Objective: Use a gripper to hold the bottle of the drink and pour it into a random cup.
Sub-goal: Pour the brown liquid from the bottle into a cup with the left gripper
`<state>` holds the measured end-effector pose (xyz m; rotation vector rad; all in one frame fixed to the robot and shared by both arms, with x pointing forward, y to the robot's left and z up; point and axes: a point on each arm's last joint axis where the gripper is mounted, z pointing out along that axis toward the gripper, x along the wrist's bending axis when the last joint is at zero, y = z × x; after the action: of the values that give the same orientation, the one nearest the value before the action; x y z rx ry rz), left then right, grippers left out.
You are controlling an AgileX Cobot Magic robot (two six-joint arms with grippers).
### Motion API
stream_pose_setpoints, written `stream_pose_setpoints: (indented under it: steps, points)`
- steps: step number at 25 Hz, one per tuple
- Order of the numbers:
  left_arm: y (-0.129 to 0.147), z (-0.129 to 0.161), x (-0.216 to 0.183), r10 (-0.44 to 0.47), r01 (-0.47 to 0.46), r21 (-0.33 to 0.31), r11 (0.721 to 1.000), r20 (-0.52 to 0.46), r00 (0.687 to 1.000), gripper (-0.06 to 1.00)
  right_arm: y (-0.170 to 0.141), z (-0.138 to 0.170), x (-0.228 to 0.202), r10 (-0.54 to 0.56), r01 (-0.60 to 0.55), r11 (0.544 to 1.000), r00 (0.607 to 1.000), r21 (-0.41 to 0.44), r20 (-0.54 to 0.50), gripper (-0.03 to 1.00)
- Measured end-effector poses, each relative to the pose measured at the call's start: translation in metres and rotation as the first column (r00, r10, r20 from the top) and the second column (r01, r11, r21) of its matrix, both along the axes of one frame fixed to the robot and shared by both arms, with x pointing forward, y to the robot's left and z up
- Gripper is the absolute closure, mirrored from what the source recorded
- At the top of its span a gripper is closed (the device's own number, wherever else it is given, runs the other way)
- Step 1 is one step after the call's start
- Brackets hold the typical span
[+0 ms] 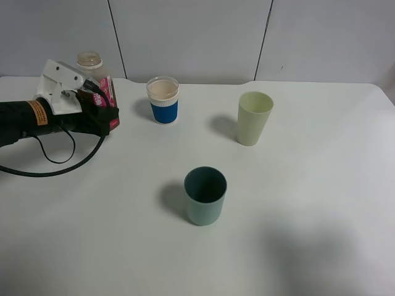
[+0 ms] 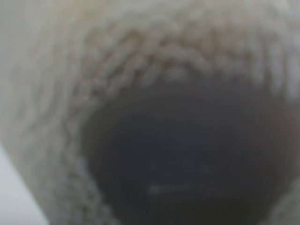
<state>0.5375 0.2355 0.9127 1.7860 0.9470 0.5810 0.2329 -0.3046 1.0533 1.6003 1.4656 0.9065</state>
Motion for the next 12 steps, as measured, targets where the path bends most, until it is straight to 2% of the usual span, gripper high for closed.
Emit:
stream_pose_setpoints:
  steps: [6,12]
  points:
    - [-0.015,-0.001,-0.005,-0.033,0.035,0.061,0.998,-0.035,0.999,0.61,0.0,0.0,0.0,0.0,0.0,1.0,1.0,0.0,0.0,-0.03]
    - [-0.033,0.017,-0.014,-0.068,0.069,0.088,0.994,-0.008,0.998,0.61,0.0,0.0,0.0,0.0,0.0,1.0,1.0,0.0,0.0,-0.03]
